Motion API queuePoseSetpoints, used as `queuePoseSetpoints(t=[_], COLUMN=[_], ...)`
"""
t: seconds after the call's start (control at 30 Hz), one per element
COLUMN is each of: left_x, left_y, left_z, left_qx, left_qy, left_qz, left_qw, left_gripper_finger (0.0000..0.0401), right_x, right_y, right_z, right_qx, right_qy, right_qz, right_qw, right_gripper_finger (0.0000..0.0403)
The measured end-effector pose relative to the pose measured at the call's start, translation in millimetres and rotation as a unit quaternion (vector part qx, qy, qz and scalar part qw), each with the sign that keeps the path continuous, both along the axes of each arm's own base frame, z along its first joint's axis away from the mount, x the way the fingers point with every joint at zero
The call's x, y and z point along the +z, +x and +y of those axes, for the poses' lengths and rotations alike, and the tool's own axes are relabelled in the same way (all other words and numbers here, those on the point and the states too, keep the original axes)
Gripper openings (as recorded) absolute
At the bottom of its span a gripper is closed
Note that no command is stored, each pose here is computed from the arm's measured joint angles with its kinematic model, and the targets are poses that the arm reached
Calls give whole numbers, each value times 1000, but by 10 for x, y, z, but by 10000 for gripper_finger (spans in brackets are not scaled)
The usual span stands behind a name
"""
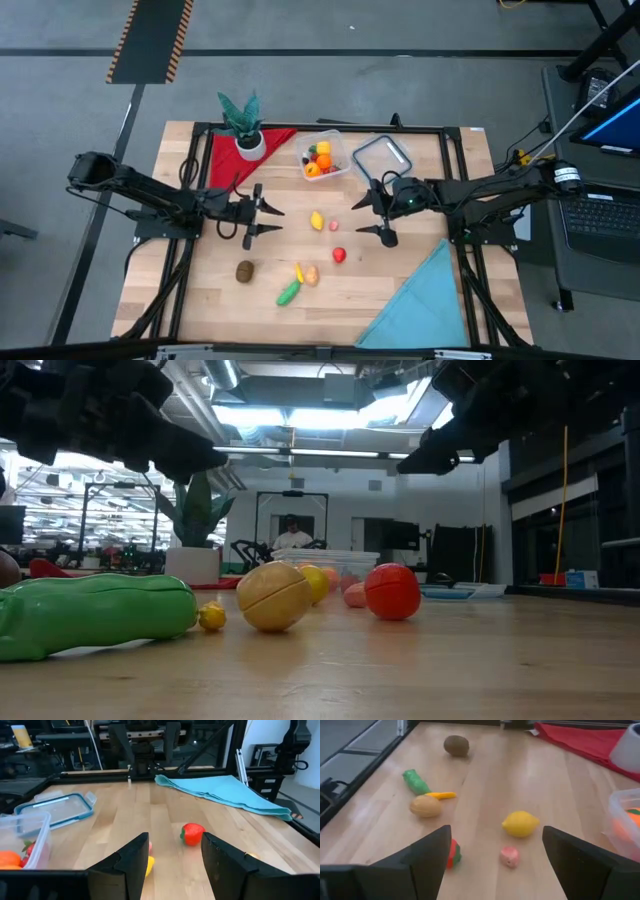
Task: Pick and placing Produce into tupperware
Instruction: Put the pink peach into the transparent container
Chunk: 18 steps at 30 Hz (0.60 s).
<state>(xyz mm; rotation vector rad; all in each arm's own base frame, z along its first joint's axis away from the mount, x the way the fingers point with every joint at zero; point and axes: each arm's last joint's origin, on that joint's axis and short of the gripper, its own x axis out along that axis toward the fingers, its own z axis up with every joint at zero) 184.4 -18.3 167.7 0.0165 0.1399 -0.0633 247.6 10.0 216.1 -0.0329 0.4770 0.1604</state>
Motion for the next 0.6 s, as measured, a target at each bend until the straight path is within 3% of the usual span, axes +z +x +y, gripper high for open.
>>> queuePoseSetpoints(t=[0.2, 0.6], left_x=[-30, -32], left_y=[-18, -18], left_z=[2, 2], left_qx=[2, 2], left_qy=[-12, -12], left_qz=[4, 5], left_qw=[1000, 1000], left_gripper_finger=[174, 174], right_x=[-126, -644], right_y=[78, 346], right_z=[-24, -67], right_qx=[-42, -52], right_qy=[-26, -29], right_qz=[21, 73], right_qw=[999, 996], right_gripper_finger=[314, 314])
